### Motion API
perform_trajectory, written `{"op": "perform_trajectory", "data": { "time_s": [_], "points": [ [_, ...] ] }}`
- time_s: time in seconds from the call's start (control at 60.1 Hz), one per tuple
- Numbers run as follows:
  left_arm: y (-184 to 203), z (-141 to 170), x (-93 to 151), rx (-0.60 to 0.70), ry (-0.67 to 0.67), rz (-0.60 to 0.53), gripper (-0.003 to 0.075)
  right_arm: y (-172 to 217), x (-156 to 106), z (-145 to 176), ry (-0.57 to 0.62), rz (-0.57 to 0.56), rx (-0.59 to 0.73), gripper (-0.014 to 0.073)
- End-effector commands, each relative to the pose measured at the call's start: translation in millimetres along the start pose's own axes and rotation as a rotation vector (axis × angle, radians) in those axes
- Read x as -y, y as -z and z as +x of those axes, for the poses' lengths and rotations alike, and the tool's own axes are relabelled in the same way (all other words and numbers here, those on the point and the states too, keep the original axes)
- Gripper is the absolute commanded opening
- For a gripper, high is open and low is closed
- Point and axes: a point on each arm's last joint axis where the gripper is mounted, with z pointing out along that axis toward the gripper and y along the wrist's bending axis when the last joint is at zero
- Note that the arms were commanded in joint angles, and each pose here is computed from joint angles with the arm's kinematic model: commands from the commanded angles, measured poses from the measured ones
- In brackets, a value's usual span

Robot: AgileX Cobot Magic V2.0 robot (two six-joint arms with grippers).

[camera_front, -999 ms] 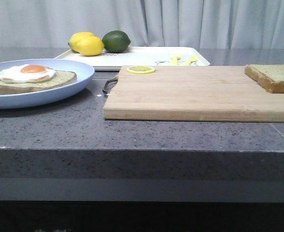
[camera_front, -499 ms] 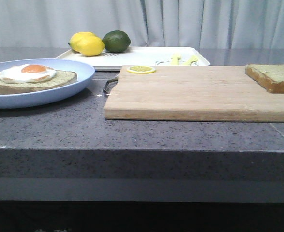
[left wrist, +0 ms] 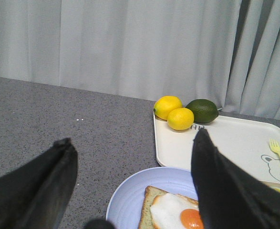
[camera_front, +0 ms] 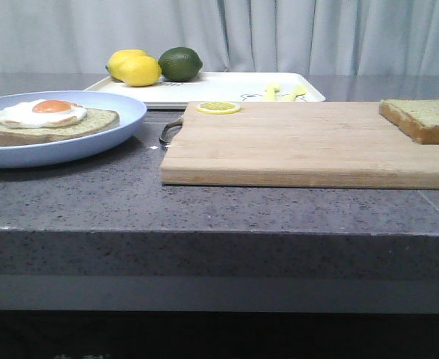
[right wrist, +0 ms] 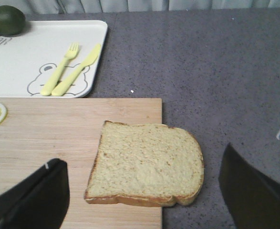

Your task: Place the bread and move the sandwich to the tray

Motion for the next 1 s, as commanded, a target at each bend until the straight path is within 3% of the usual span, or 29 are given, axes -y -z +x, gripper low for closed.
{"op": "perform_trajectory", "data": {
  "time_s": [0.0, 0.2, 0.466, 0.599, 0.782, 0.982],
  "points": [
    [1, -16, 1, 0.104, 0.013, 0.005, 0.0448, -4, 10, -22, -0.035, 0.053, 0.081, 0.0643],
    [1, -16, 1, 0.105, 0.013, 0.005, 0.0400, -31, 42, -28, -0.128, 0.170, 0.025, 0.0643],
    [1, -17, 1, 0.107, 0.013, 0.005, 0.0388, -89, 81, -35, -0.209, 0.232, -0.167, 0.0643],
    [1, -17, 1, 0.113, 0.013, 0.005, 0.0388, -111, 94, -42, -0.249, 0.160, -0.233, 0.0643],
    [1, -17, 1, 0.113, 0.013, 0.005, 0.0388, -137, 115, -40, -0.345, -0.063, -0.370, 0.0643],
    [1, -18, 1, 0.128, 0.013, 0.005, 0.0388, -159, 136, -17, -0.370, -0.112, -0.487, 0.0643]
  ]
}}
